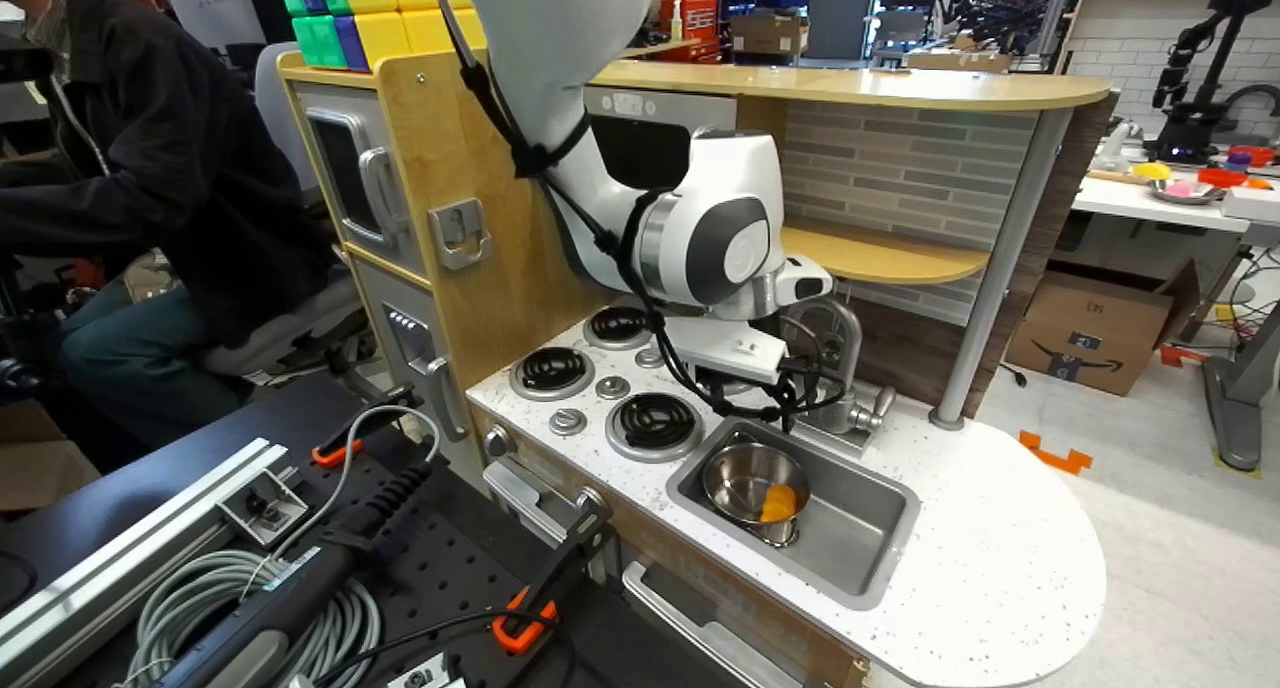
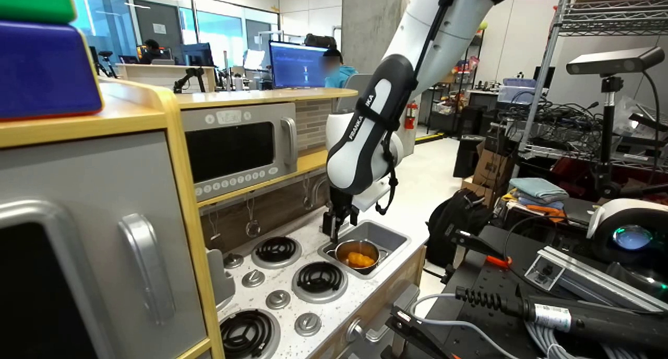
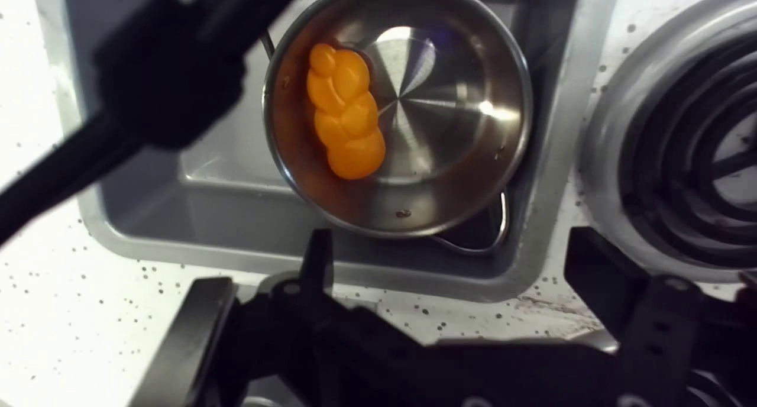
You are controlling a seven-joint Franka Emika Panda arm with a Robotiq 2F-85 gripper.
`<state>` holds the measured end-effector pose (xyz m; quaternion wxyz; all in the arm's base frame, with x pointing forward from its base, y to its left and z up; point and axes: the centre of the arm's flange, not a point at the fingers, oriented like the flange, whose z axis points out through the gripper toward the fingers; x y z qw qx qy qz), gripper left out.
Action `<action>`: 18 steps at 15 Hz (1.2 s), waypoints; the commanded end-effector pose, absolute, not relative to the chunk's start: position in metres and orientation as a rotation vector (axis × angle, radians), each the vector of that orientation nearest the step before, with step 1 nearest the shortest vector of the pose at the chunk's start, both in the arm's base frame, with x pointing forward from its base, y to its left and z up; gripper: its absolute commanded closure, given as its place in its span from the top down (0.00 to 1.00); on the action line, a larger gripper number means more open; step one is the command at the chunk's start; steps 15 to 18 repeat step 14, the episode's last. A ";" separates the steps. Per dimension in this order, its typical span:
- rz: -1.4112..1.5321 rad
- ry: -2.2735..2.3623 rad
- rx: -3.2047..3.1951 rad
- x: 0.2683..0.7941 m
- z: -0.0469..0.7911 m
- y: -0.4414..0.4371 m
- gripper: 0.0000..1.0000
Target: Put the orange object in the silver pot
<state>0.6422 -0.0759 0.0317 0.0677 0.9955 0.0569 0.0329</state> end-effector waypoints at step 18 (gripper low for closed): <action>0.441 0.745 3.211 0.532 0.192 -0.040 1.00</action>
